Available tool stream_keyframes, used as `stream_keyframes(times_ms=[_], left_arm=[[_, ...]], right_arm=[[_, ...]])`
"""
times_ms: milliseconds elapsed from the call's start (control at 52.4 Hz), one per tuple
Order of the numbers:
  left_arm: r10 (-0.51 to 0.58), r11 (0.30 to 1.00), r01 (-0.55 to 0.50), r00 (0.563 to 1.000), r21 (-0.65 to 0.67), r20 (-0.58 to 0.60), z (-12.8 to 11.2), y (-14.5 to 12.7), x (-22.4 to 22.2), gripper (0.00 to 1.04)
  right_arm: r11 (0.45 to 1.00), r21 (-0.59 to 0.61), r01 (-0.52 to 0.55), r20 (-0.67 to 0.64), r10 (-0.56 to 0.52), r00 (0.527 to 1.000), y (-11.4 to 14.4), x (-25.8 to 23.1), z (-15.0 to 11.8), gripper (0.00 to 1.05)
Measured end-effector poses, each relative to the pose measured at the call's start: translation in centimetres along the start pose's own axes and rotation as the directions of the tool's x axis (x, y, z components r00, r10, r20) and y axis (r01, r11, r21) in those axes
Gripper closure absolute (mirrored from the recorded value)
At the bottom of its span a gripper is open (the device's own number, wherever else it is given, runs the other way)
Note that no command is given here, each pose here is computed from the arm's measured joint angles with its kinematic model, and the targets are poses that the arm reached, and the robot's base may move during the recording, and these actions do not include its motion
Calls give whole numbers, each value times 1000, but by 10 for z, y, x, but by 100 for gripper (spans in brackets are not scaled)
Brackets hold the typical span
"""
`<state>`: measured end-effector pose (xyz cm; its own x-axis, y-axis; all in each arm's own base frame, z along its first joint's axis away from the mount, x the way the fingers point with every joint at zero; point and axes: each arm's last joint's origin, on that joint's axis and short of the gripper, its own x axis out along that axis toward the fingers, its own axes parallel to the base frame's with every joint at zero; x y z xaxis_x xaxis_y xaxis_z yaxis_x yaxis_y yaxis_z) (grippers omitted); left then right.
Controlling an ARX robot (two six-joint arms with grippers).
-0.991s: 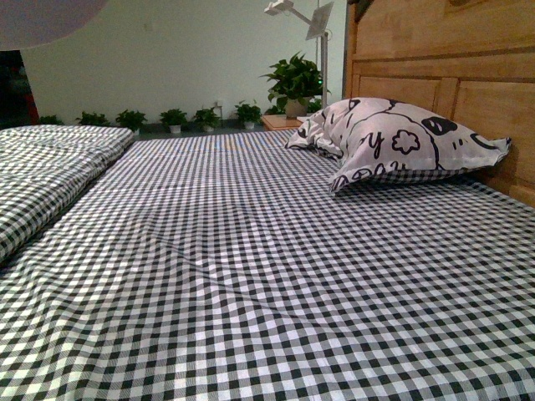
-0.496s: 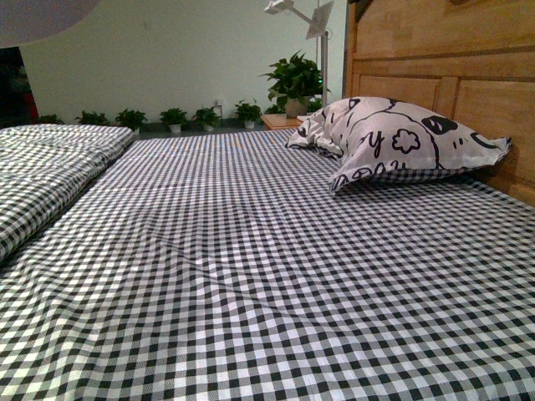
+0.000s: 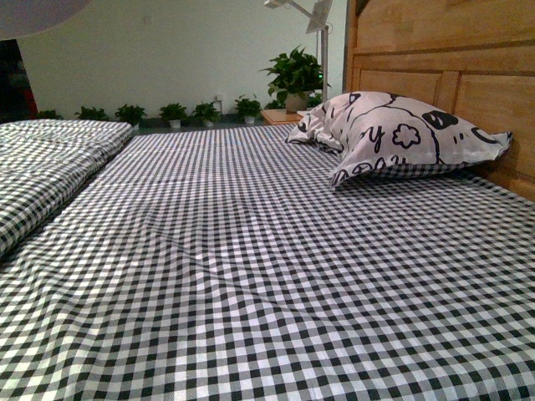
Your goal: Clean up trash
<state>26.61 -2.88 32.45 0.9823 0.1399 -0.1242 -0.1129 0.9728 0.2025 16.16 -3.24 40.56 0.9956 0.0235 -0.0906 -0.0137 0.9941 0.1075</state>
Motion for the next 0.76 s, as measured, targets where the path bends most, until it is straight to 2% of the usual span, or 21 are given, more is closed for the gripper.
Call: stream_keyframes(times_ms=[763], left_arm=[[0,1000,0,1000,0,0,0,0,0,81]], right_arm=[[1000,0,0,0,0,1000,0,0,0,84]])
